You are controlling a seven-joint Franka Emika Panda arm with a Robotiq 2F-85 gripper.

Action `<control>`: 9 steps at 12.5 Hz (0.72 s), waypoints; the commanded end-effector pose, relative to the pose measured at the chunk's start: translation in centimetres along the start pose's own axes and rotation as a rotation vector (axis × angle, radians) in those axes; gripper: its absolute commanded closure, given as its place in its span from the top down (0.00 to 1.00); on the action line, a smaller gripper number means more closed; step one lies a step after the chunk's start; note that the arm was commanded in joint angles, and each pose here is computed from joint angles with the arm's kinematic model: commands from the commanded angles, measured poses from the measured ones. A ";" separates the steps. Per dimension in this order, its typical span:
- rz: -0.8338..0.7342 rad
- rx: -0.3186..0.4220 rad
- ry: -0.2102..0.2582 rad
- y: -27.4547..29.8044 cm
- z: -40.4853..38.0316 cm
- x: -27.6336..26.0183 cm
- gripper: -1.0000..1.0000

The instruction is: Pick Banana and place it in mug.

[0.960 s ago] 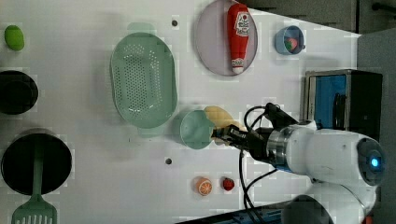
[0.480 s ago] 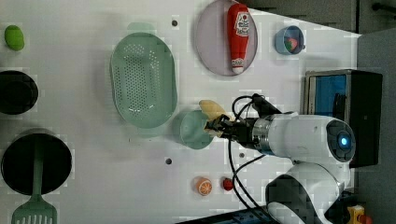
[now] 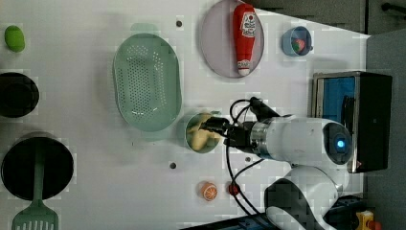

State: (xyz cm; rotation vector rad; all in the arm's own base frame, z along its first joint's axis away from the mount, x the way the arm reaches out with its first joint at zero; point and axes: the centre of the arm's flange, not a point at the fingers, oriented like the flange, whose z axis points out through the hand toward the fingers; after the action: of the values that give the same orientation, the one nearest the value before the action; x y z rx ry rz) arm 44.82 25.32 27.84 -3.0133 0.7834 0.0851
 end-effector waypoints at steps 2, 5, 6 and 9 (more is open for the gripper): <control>0.148 0.072 0.082 1.0 -5.9 3.9 1.00; 0.229 0.022 0.099 4.5 -13.2 7.3 1.00; 0.266 0.017 0.105 6.2 -16.2 8.7 1.00; 0.400 0.004 0.095 13.2 -24.4 12.3 1.00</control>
State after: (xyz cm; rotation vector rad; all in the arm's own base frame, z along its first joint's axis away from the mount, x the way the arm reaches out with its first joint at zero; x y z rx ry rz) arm 50.50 11.05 48.67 -2.8980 1.2594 -0.0190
